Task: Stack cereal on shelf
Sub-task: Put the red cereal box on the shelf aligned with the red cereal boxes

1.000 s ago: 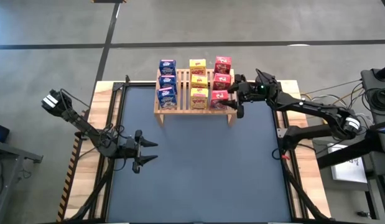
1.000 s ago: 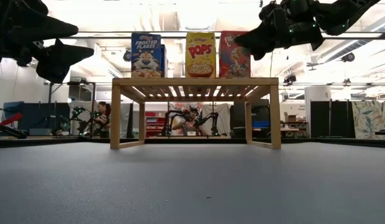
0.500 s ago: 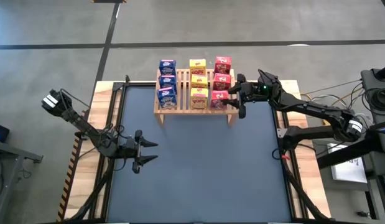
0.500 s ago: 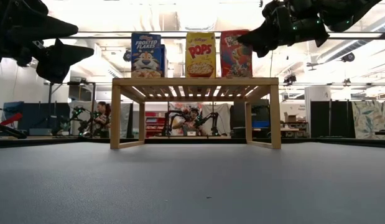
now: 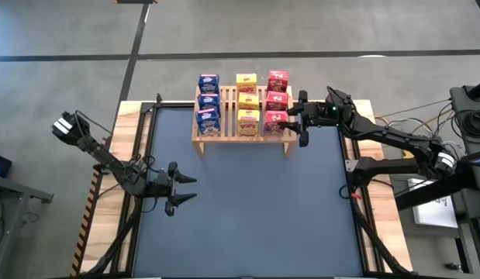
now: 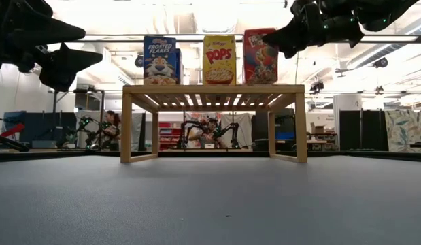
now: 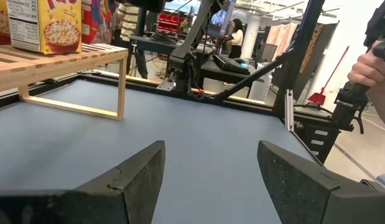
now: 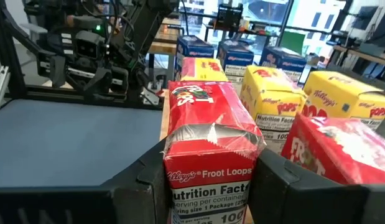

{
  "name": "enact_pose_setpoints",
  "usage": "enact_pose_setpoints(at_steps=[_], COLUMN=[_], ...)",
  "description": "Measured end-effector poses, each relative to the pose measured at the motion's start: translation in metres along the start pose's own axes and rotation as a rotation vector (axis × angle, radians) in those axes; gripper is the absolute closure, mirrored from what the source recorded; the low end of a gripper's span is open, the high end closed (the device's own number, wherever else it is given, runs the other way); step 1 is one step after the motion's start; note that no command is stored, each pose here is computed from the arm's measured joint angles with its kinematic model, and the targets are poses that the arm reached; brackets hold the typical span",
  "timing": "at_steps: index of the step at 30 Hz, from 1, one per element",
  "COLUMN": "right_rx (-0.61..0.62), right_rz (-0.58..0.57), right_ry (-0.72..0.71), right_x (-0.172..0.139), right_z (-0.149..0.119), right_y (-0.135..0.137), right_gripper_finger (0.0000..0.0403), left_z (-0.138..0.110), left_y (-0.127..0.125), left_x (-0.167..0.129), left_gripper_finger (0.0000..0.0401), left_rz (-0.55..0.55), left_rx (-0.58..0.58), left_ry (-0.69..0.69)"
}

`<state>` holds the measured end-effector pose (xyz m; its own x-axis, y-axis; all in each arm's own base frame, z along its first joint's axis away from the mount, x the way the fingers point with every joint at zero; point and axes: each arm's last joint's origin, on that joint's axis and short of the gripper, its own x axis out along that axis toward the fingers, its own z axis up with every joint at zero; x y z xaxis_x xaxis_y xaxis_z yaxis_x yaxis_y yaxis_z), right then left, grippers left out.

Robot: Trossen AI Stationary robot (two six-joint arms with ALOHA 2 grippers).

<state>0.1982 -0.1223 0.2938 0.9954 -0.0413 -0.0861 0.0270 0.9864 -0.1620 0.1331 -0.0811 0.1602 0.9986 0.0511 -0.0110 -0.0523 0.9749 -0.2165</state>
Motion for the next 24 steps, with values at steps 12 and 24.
enact_pose_setpoints(at_steps=[12, 24], right_rx=[0.005, 0.008], right_rz=[-0.015, -0.018], right_ry=[0.044, 0.045], right_x=[-0.0007, -0.0008], right_z=[-0.0040, -0.0040], right_y=[0.0006, 0.0006], right_gripper_finger=[0.0253, 0.0193], left_z=[-0.0003, -0.0002], left_y=[-0.0001, -0.0001], left_x=[0.0000, 0.0000], left_gripper_finger=[0.0161, 0.0161], left_rz=[-0.004, -0.006], left_rx=[-0.001, -0.001], left_ry=[0.003, 0.003])
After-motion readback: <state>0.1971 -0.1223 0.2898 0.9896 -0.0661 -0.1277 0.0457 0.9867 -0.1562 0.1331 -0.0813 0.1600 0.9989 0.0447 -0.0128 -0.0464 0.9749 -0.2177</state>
